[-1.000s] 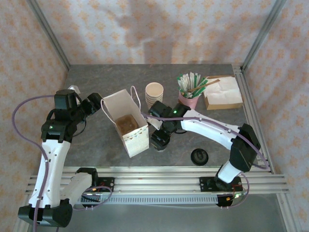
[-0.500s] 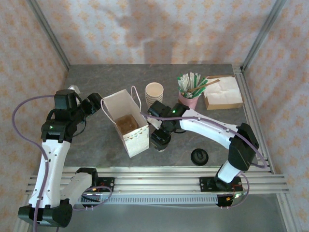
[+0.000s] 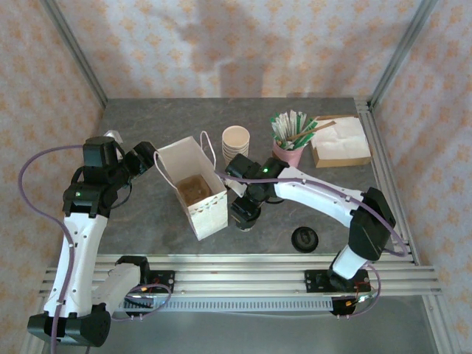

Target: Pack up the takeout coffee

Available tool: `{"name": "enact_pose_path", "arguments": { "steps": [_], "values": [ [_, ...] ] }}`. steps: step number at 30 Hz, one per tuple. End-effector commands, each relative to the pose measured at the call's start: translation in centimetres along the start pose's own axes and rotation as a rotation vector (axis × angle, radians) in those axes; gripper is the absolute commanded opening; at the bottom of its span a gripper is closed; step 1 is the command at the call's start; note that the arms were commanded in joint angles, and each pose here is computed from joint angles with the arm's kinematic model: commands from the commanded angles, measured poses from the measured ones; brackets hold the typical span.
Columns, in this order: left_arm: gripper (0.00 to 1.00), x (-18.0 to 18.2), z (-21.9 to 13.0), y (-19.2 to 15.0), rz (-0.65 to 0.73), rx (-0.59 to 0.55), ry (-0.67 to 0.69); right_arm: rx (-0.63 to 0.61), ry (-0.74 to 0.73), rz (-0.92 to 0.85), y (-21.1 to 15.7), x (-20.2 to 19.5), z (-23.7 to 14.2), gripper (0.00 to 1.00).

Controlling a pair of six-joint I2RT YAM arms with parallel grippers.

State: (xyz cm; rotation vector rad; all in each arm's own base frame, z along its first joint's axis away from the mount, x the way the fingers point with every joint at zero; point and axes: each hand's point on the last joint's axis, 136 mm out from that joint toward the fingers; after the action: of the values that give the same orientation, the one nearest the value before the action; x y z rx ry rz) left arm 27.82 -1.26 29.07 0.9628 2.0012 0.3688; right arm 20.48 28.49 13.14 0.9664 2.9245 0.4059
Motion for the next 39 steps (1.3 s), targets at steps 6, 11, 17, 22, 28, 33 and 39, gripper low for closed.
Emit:
{"name": "enact_pose_path", "arguments": {
  "steps": [6,11,17,22,28,33,39],
  "values": [
    [0.79,-0.3,-0.9,0.2,0.008,-0.009,-0.014,0.006,-0.13,0.05,-2.4,-2.4,-2.2,0.69],
    [0.79,-0.5,-1.0,0.3,0.006,-0.013,-0.023,-0.071,-0.18,0.125,-2.3,-3.6,-4.7,0.69],
    [0.79,-0.7,-1.6,0.7,0.013,-0.029,-0.027,-0.067,-0.276,0.269,-3.1,-5.0,-9.1,0.65],
    [0.79,-1.0,-2.0,1.0,0.016,-0.044,-0.033,-0.116,-0.278,0.354,-3.0,-4.9,-14.6,0.63],
    [0.79,-1.2,-2.4,1.5,0.024,-0.058,-0.03,-0.333,-0.205,0.394,-1.2,-3.8,-22.1,0.59],
    [0.79,-1.3,-2.5,1.7,0.027,-0.061,-0.024,-0.519,-0.14,0.336,1.0,-2.5,-27.6,0.58],
    [0.79,-1.2,-2.7,2.1,0.028,-0.072,-0.012,-0.695,-0.01,0.168,4.6,1.2,-31.4,0.58]
  ]
}}
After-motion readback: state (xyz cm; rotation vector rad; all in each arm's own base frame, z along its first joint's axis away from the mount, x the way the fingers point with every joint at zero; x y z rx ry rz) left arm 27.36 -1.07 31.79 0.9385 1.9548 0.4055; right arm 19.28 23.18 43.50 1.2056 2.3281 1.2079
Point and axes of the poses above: each hand's point on the last joint's axis, 136 mm out from that joint toward the fingers, its own z axis out along the fingers, its own x axis along the line the jaws close on, y = z × x, and after that the axes turned 1 degree about -z, right-handed
